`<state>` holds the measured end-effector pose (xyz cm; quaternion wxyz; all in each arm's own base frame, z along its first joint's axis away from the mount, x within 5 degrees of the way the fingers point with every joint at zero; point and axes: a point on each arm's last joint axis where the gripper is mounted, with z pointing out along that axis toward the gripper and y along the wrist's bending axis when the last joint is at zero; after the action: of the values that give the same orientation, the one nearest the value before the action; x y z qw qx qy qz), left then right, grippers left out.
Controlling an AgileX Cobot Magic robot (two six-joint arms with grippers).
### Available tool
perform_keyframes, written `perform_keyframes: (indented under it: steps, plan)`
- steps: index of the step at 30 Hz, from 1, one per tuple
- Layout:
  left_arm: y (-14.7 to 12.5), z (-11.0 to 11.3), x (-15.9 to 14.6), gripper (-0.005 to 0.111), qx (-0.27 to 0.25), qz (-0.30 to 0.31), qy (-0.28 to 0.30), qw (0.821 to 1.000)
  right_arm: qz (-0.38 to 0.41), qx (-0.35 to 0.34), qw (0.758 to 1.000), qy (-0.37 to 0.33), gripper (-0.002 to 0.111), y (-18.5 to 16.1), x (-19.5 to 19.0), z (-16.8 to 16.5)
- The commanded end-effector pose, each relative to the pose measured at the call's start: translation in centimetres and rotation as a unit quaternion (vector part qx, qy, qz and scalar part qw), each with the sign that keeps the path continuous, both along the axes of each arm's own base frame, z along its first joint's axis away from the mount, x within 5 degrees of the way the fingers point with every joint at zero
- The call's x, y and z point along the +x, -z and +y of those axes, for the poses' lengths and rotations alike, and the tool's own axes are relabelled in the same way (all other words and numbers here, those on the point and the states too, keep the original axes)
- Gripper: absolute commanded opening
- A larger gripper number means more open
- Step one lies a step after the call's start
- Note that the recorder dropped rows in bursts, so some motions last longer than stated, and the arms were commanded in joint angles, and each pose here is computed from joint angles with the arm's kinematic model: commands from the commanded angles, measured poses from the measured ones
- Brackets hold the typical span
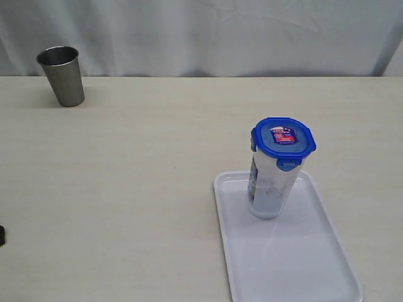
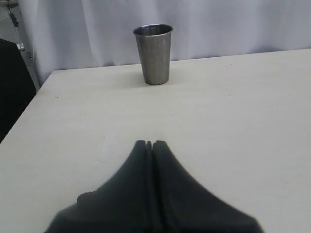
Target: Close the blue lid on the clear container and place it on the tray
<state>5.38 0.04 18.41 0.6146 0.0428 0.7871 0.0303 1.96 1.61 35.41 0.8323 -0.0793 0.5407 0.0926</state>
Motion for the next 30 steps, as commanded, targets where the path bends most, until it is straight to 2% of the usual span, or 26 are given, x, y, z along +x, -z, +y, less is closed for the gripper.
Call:
perform_keyframes:
  steps: [1, 17, 22, 28, 30]
  plan:
    - [0.0, 0.0, 0.0, 0.0, -0.001, -0.005, 0.001, 1.0, -0.001, 0.0, 1.0, 0.001, 0.004, 0.1, -0.1, 0.0]
    - [0.0, 0.0, 0.0, 0.0, -0.001, -0.005, 0.001, 1.0, 0.001, 0.002, 1.0, 0.004, 0.004, 0.2, 0.0, -0.1]
    - [0.0, 0.0, 0.0, 0.0, -0.001, -0.005, 0.001, 1.0, 0.008, -0.021, 1.0, 0.016, 0.004, 0.5, 0.0, -0.1]
    - [0.0, 0.0, 0.0, 0.0, -0.001, -0.005, 0.001, 1.0, 0.002, 0.023, 0.999, 0.034, 0.004, 0.7, -1.1, -0.8]
    - [0.0, 0.0, 0.0, 0.0, -0.001, -0.005, 0.001, 1.0, -0.009, 0.015, 0.999, 0.045, 0.004, 0.7, -1.6, -1.0]
